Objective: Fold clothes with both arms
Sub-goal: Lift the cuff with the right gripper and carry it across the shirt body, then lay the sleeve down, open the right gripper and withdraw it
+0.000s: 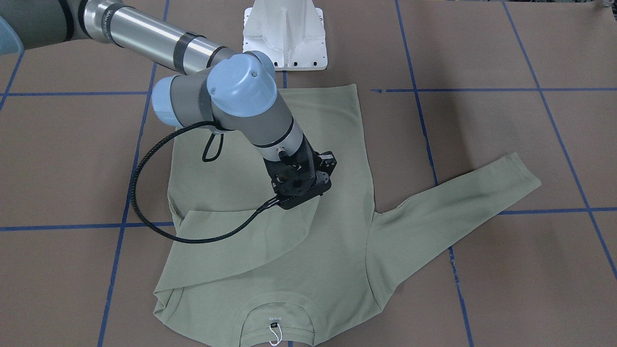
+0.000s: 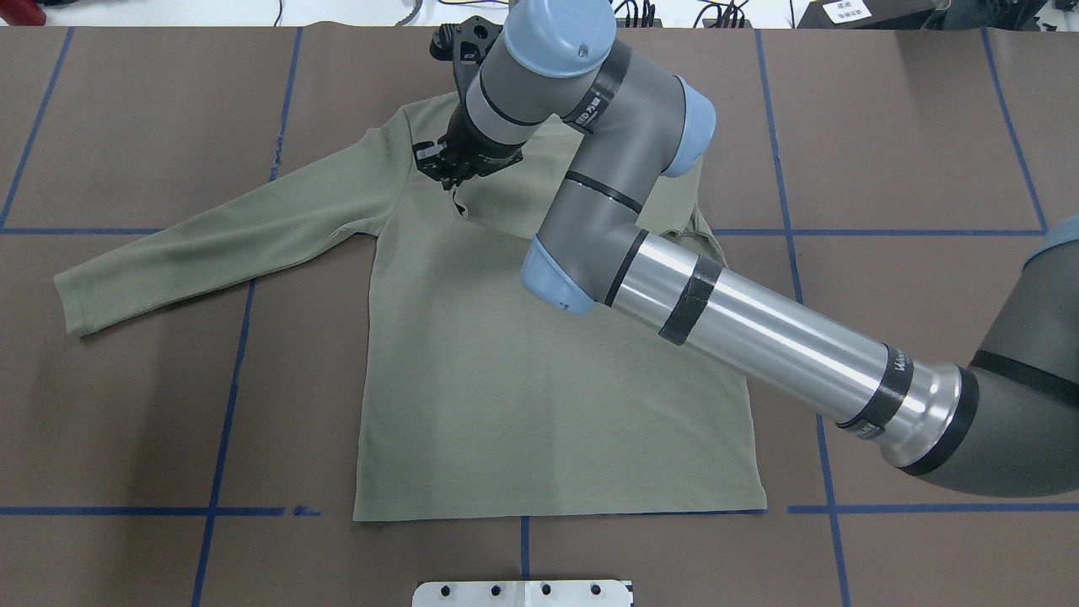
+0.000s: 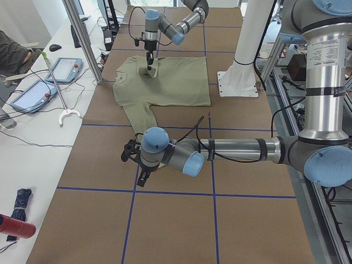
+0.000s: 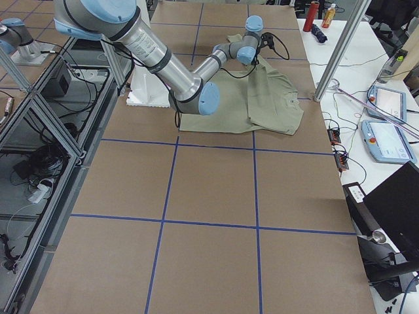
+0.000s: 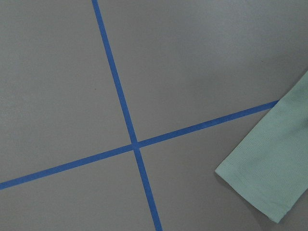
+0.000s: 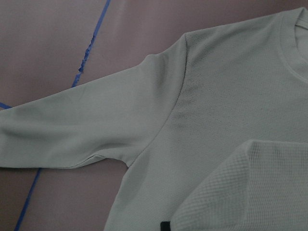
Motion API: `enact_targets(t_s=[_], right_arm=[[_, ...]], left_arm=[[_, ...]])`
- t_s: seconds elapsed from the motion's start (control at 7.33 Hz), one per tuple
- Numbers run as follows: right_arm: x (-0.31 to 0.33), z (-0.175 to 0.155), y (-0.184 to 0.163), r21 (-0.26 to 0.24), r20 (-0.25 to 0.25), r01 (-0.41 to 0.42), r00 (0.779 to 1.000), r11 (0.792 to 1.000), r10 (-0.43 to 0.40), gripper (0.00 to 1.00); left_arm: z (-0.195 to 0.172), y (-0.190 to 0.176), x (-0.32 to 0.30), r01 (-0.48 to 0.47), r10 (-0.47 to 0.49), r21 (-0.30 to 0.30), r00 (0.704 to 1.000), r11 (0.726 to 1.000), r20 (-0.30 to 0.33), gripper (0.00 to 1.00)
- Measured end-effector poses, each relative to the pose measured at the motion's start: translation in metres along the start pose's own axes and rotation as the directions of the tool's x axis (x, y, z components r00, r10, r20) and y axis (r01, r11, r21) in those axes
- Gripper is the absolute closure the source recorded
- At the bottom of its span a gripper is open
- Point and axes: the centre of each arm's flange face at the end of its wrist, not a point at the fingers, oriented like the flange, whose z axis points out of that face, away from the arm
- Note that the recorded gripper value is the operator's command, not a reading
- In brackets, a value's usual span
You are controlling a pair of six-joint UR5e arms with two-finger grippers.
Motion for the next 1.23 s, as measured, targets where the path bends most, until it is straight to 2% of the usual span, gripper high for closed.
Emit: enact_targets(t_s=[0.41, 0.68, 0.82, 0.95, 1.23], right_arm=[[-0.017, 0.006, 0.016, 0.035, 0.09, -0.016, 0.996, 0.999, 0.013, 1.0], [-0.014, 0.009, 0.02, 0.034, 0.096, -0.02, 0.995, 0.999, 0.017, 1.0], [-0.017, 0.016, 0.025, 0.036, 0.09, -0.02, 0.996, 0.999, 0.016, 0.13], [-0.032, 0.034, 0.036, 0.056, 0.068, -0.014, 0.998, 0.998, 0.011, 0.0], [-0.094, 0.081, 0.062, 0.125, 0.005, 0.007, 1.0, 0.992, -0.007, 0.0]], left_arm=[[0.0, -0.001, 0.001, 0.0, 0.0, -0.001, 1.0, 1.0, 0.0, 0.0], [0.0, -0.002, 0.0, 0.0, 0.0, 0.0, 1.0, 1.0, 0.001, 0.0], [0.001, -0.002, 0.0, 0.001, -0.001, -0.001, 1.0, 1.0, 0.001, 0.0], [0.003, -0.002, -0.002, 0.003, -0.003, -0.003, 1.0, 1.0, 0.001, 0.0], [0.005, -0.004, -0.004, 0.003, -0.003, -0.005, 1.0, 1.0, 0.0, 0.0]])
